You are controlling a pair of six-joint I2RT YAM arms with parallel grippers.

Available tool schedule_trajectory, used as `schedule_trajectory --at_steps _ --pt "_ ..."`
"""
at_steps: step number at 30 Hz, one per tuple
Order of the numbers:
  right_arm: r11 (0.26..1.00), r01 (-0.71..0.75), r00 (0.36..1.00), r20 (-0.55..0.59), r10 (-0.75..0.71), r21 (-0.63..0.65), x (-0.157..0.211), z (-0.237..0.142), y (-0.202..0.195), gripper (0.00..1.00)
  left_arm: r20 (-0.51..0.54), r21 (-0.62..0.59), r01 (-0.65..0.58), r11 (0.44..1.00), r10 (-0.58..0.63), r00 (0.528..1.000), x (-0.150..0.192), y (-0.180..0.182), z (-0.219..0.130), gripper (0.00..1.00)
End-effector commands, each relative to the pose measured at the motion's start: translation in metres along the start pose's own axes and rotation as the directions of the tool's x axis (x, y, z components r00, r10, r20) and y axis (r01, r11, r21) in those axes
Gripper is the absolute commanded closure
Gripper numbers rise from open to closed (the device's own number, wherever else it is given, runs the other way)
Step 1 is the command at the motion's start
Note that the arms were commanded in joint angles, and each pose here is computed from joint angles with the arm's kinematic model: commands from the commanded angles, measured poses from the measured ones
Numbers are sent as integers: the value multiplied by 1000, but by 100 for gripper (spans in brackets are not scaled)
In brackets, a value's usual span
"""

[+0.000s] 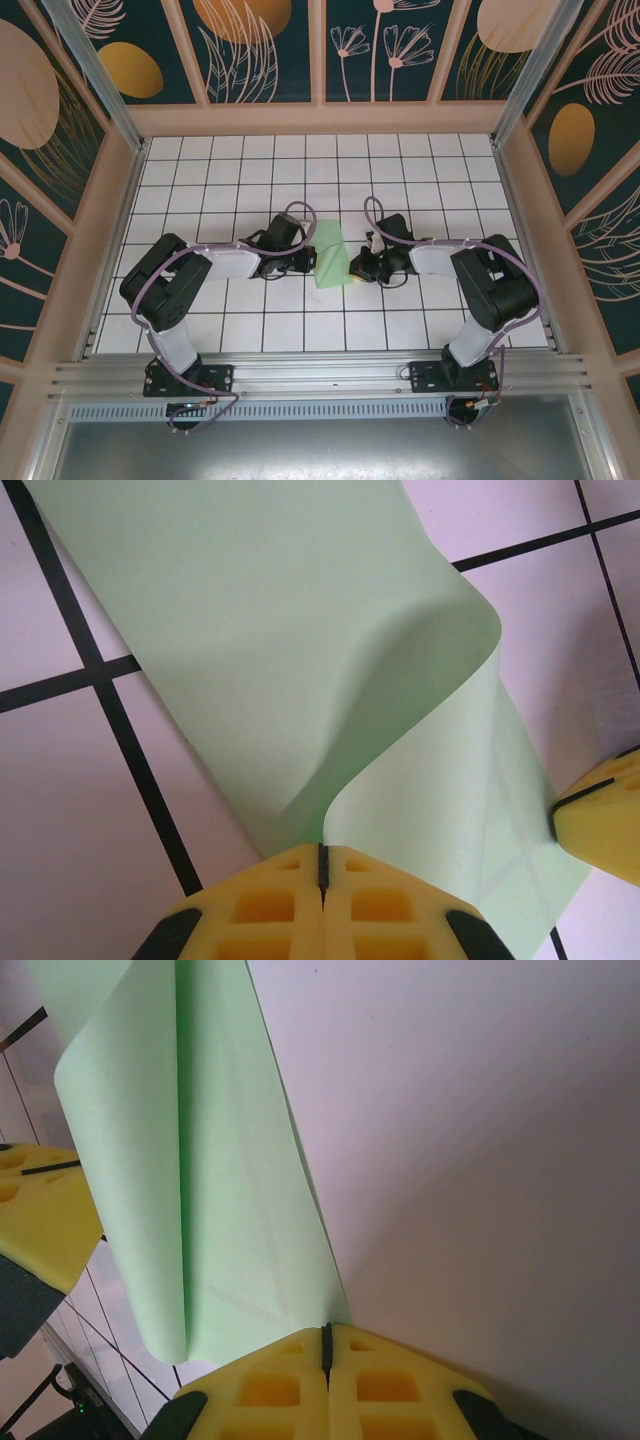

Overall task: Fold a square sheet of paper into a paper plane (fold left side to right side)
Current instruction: Fold the triangle a second time at the center of the table.

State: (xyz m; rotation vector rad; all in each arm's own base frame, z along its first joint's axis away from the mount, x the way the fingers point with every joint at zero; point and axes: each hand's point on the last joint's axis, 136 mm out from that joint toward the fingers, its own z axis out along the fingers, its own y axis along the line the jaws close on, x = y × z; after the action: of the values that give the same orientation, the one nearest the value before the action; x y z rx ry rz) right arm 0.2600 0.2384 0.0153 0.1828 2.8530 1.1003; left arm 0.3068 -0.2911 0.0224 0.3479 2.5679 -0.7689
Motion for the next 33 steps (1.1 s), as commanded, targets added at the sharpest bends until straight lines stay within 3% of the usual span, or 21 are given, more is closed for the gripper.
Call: schedule_trajectory --at_steps 1,28,33 --pt "997 -17 999 -45 21 78 12 7 -19 100 72 18 -36 999 35 997 -20 -9 -9 100" --pt "997 -13 999 -44 16 79 13 6 -20 100 8 -16 -20 1000 21 1000 -2 7 12 100" --pt "999 53 998 20 -53 -9 -4 -8 7 100 -2 -23 -20 1000 20 1000 2 9 13 100"
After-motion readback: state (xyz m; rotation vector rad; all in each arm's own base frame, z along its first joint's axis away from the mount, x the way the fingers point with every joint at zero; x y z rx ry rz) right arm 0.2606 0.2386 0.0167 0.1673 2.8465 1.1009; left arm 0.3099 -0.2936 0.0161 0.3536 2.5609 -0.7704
